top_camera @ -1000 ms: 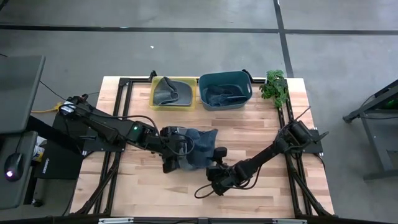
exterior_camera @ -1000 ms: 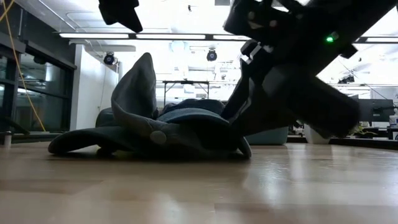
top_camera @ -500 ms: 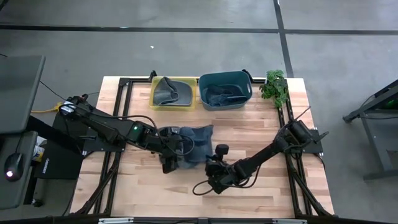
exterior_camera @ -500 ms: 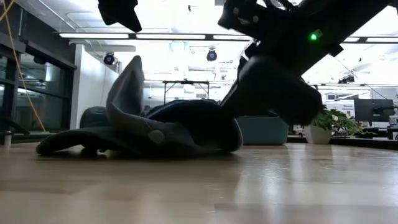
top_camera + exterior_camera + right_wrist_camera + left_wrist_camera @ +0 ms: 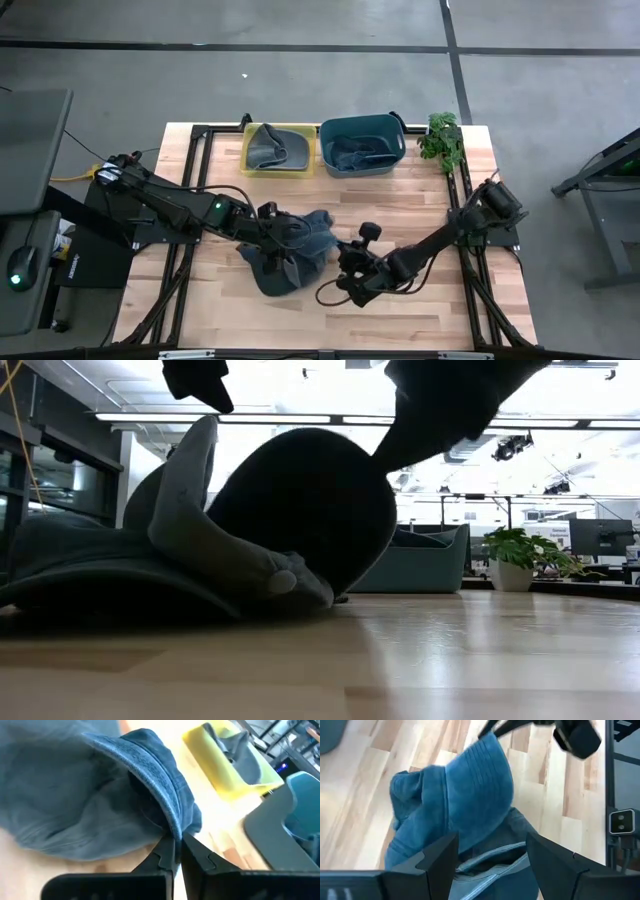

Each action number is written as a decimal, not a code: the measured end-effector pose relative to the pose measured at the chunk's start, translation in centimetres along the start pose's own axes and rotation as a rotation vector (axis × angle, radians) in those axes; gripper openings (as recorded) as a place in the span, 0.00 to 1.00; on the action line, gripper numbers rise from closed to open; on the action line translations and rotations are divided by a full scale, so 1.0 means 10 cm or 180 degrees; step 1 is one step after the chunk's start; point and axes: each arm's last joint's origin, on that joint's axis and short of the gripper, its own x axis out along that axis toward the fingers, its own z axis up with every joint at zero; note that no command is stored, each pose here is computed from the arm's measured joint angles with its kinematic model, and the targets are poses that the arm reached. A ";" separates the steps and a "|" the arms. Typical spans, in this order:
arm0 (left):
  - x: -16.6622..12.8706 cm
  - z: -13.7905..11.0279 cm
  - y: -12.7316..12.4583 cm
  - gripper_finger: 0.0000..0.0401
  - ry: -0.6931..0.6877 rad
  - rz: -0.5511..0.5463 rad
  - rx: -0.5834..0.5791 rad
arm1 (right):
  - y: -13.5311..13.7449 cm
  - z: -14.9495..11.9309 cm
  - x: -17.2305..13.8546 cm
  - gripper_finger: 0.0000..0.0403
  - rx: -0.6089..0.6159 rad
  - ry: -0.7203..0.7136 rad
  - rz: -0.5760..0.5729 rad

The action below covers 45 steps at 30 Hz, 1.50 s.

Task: Pick & Place hat
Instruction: Put the right blue cap into the blue bin

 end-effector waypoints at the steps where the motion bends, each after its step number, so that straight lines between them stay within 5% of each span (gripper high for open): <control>1: 0.00 0.00 0.00 0.57 -0.0005 0.0009 0.0005 | -0.05 0.02 -0.02 0.01 0.0030 0.0016 -0.0019; 13: -0.12 0.01 0.07 0.57 -0.0216 0.0360 0.0249 | -0.68 0.21 -0.31 0.01 0.0737 0.0265 -0.0240; 23: -0.27 0.06 0.23 0.57 -0.0521 0.0877 0.0215 | -1.28 0.38 -0.78 0.01 0.1695 0.0337 0.0069; 38: -0.08 0.56 0.68 0.57 -0.1054 0.0478 -0.0064 | -2.20 0.35 -1.41 0.01 0.2363 0.0120 0.0418; 45: 0.18 0.85 0.98 0.57 -0.1405 -0.0084 -0.0314 | -2.57 0.26 -1.64 0.01 0.2441 -0.0056 0.0618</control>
